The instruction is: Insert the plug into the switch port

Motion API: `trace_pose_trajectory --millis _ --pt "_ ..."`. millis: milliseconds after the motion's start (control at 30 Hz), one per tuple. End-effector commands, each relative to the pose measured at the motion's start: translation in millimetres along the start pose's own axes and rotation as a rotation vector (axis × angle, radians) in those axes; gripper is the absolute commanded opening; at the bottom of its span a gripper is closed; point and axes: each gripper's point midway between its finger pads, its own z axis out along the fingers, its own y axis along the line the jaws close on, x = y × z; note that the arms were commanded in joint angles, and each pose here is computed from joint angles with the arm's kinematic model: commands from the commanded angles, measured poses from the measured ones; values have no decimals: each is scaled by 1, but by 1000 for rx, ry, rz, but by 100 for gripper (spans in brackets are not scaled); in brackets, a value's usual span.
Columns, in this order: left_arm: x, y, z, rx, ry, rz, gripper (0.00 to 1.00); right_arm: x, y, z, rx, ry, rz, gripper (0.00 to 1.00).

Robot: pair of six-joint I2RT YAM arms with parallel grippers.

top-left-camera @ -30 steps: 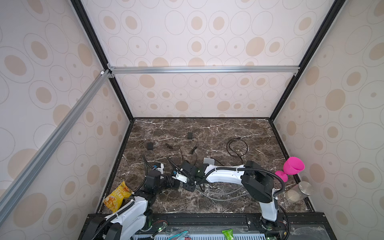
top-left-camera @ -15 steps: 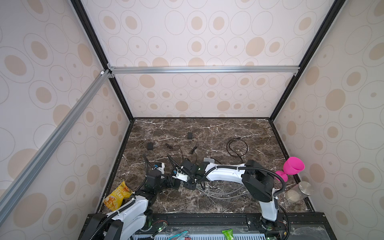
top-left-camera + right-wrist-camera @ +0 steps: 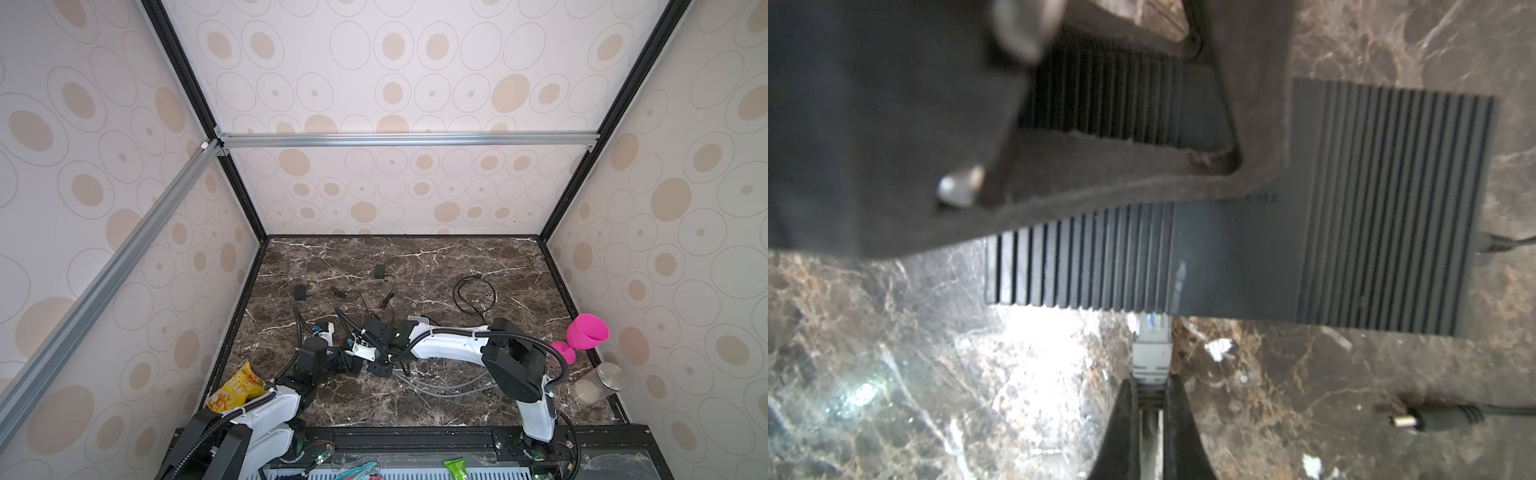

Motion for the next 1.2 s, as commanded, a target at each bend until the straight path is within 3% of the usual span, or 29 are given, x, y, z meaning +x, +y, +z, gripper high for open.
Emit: trace_pose_trajectory --millis 0,300,733,1033,1167 --pt "59 -33 -5 178 260 31 37 -122 -17 -37 78 -436 -47 0" --pt "78 -50 -7 253 325 57 35 -135 -19 -41 81 -516 -34 0" --pt "107 -77 -16 409 420 80 33 -157 -5 -54 29 -674 -125 0" --pt "120 -83 -21 432 469 102 31 -172 -15 -69 71 -706 -240 0" --pt "120 -85 -22 439 471 108 31 -168 -13 -61 79 -695 -357 0"
